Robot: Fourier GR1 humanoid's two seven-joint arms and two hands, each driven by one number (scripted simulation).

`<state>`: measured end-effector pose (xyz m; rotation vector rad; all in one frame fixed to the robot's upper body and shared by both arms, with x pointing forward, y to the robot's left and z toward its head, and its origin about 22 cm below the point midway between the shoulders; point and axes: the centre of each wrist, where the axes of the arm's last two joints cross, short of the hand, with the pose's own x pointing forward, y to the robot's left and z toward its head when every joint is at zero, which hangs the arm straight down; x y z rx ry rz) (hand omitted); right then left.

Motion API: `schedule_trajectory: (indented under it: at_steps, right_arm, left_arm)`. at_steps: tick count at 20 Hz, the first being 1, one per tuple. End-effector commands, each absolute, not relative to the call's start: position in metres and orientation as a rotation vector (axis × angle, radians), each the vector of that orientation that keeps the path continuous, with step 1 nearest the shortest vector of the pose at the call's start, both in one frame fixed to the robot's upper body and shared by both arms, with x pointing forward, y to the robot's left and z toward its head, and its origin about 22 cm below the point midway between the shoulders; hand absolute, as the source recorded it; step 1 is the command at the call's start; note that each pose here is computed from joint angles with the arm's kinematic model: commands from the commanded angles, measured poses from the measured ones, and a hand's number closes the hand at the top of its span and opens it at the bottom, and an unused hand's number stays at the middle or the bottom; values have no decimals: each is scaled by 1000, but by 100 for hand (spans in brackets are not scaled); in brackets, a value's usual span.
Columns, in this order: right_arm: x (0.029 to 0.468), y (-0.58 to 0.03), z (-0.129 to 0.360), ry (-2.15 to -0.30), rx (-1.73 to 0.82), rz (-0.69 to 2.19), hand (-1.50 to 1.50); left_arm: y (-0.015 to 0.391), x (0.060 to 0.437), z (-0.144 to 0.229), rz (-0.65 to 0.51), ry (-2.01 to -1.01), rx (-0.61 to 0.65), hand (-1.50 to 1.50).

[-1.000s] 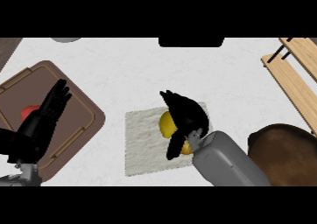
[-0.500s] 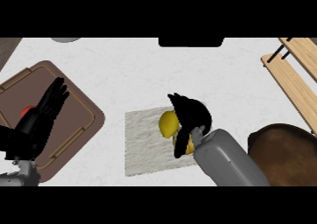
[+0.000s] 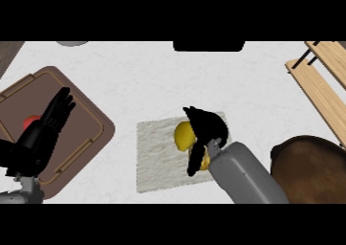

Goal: Pick the lemon from the placemat and place it in the tiered shelf

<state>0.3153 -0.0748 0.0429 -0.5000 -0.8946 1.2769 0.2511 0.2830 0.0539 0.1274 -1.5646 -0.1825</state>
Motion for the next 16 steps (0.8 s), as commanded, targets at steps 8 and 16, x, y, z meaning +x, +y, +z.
schedule_trajectory:
  at_steps: [8, 16]
  right_arm:
    - [316, -90, -16, -862, -413, 1272, -150]
    - [310, -86, -24, -895, -436, 1271, -150]
  left_arm:
    - [251, 265, 53, -182, -1570, 114, 0]
    - [271, 251, 46, -165, -1571, 126, 0]
